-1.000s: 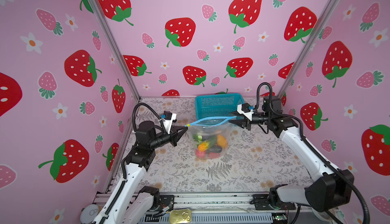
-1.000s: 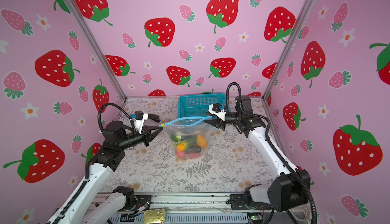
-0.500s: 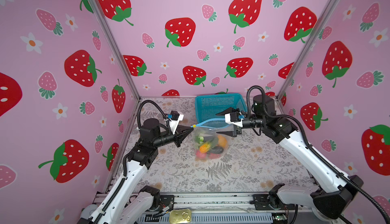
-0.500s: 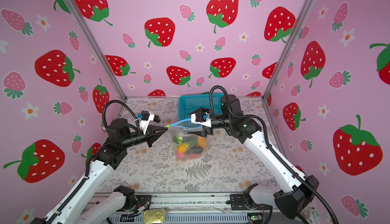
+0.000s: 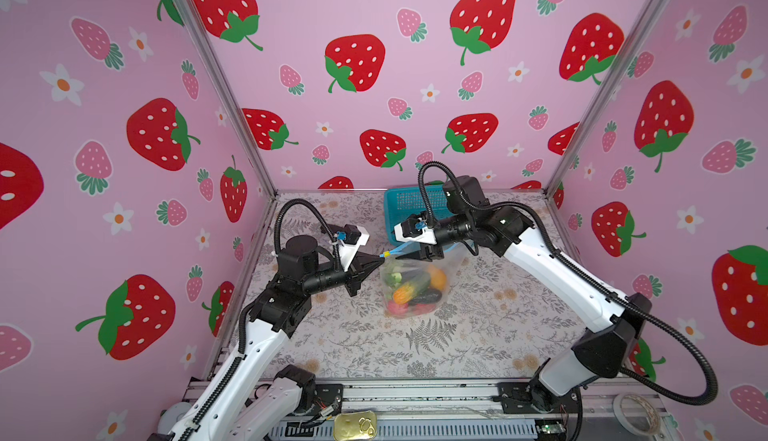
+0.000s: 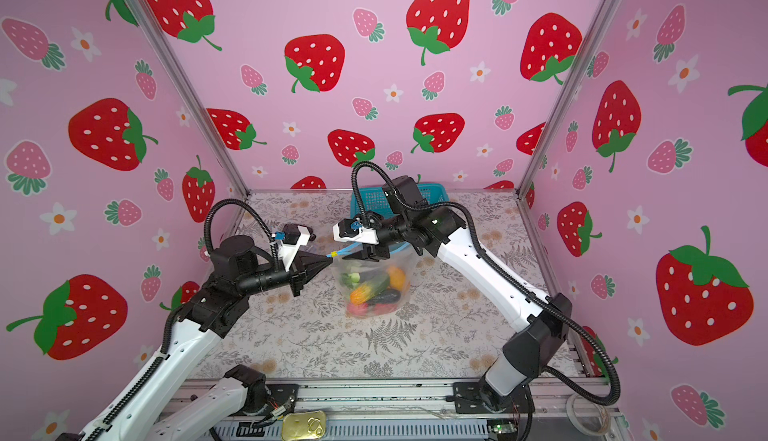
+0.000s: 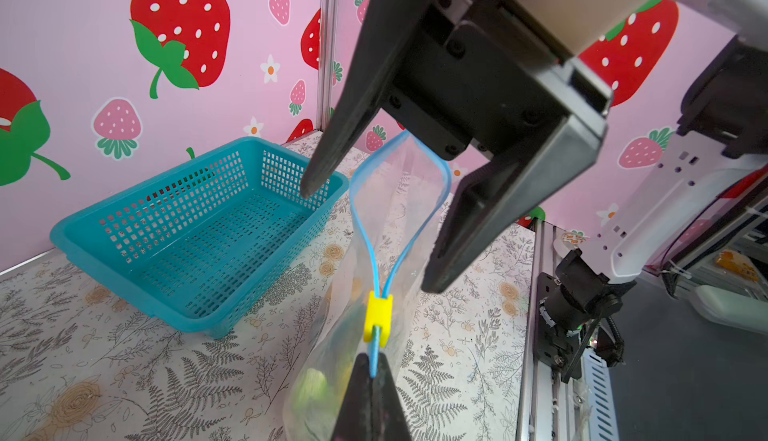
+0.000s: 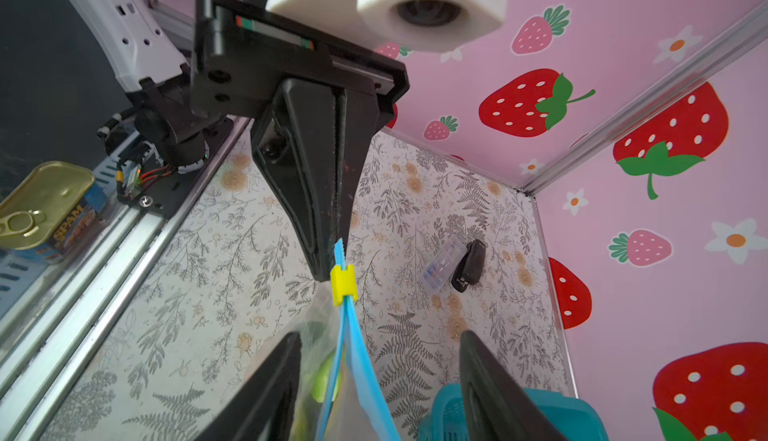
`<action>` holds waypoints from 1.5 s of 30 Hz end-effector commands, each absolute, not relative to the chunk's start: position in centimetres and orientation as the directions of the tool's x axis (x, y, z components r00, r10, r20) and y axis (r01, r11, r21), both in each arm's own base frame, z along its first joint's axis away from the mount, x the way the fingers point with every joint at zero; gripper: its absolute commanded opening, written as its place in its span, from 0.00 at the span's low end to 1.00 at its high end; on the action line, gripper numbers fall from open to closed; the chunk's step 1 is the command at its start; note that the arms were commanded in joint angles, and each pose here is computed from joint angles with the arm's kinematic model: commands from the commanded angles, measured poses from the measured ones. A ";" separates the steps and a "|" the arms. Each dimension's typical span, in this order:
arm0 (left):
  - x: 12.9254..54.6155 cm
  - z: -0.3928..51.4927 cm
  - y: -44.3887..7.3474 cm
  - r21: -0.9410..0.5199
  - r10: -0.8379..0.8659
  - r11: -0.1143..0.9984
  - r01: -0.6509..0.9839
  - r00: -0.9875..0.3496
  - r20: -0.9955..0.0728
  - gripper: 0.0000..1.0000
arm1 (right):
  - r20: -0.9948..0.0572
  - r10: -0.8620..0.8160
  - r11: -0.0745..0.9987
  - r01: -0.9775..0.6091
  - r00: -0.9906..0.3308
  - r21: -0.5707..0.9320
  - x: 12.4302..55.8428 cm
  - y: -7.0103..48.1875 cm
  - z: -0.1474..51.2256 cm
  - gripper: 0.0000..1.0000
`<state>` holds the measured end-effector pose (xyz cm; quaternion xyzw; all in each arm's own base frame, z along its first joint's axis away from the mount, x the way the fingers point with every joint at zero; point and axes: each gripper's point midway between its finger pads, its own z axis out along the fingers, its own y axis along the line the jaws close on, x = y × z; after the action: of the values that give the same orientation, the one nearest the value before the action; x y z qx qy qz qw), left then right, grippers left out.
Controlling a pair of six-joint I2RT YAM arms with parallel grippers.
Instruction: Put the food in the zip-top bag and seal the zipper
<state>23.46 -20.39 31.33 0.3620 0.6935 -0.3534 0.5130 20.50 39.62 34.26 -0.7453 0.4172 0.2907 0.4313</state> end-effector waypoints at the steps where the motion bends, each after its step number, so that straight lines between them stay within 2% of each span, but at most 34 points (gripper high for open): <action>1: 23.0 33.9 -20.3 -0.028 0.151 0.481 0.876 -0.114 -0.982 0.00 | -0.775 -0.411 -0.322 -0.872 0.479 -0.369 19.4 39.2 34.0 0.54; 7: 23.0 34.2 -20.4 -0.013 0.156 0.479 0.878 -0.100 -0.983 0.00 | -0.760 -0.448 -0.342 -0.876 0.471 -0.341 19.2 39.6 33.2 0.46; 12: 22.9 34.5 -20.3 0.000 0.159 0.482 0.876 -0.087 -0.983 0.00 | -0.751 -0.466 -0.357 -0.876 0.468 -0.324 19.3 39.6 33.2 0.29; 17: 22.8 34.4 -20.3 0.007 0.168 0.482 0.876 -0.085 -0.982 0.00 | -0.746 -0.462 -0.358 -0.871 0.479 -0.337 19.2 39.6 33.4 0.20; 20: 22.8 34.5 -20.4 0.010 0.169 0.482 0.876 -0.082 -0.982 0.00 | -0.745 -0.462 -0.360 -0.870 0.481 -0.337 19.2 39.6 33.3 0.20; 22: 22.9 34.7 -20.4 0.013 0.170 0.481 0.877 -0.079 -0.982 0.00 | -0.745 -0.462 -0.365 -0.869 0.481 -0.335 19.2 39.6 33.1 0.25; 25: 23.0 34.8 -20.4 0.019 0.172 0.484 0.875 -0.074 -0.982 0.00 | -0.741 -0.469 -0.368 -0.869 0.481 -0.331 19.2 39.6 32.9 0.26; 28: 23.1 34.9 -20.5 0.022 0.174 0.484 0.875 -0.071 -0.982 0.00 | -0.733 -0.480 -0.369 -0.869 0.482 -0.330 19.3 39.4 32.6 0.23; 32: 23.1 34.8 -20.6 0.027 0.182 0.480 0.877 -0.070 -0.981 0.00 | -0.727 -0.483 -0.364 -0.867 0.489 -0.341 19.3 39.2 32.8 0.12; 38: 23.1 34.7 -20.6 0.034 0.205 0.480 0.877 -0.074 -0.976 0.00 | -0.720 -0.484 -0.358 -0.863 0.498 -0.357 19.4 39.0 33.0 0.08; 41: 22.9 35.0 -20.7 0.047 0.214 0.467 0.883 -0.061 -0.975 0.12 | -0.720 -0.478 -0.358 -0.861 0.502 -0.363 19.4 39.0 33.2 0.09; 45: 22.9 35.4 -21.0 0.057 0.211 0.457 0.888 -0.047 -0.976 0.15 | -0.724 -0.471 -0.357 -0.860 0.504 -0.366 19.4 39.1 33.4 0.09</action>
<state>23.28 -20.70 33.00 0.3989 0.6841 -0.3149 0.5232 19.97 39.39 32.40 -0.7768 0.4404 0.2594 0.3679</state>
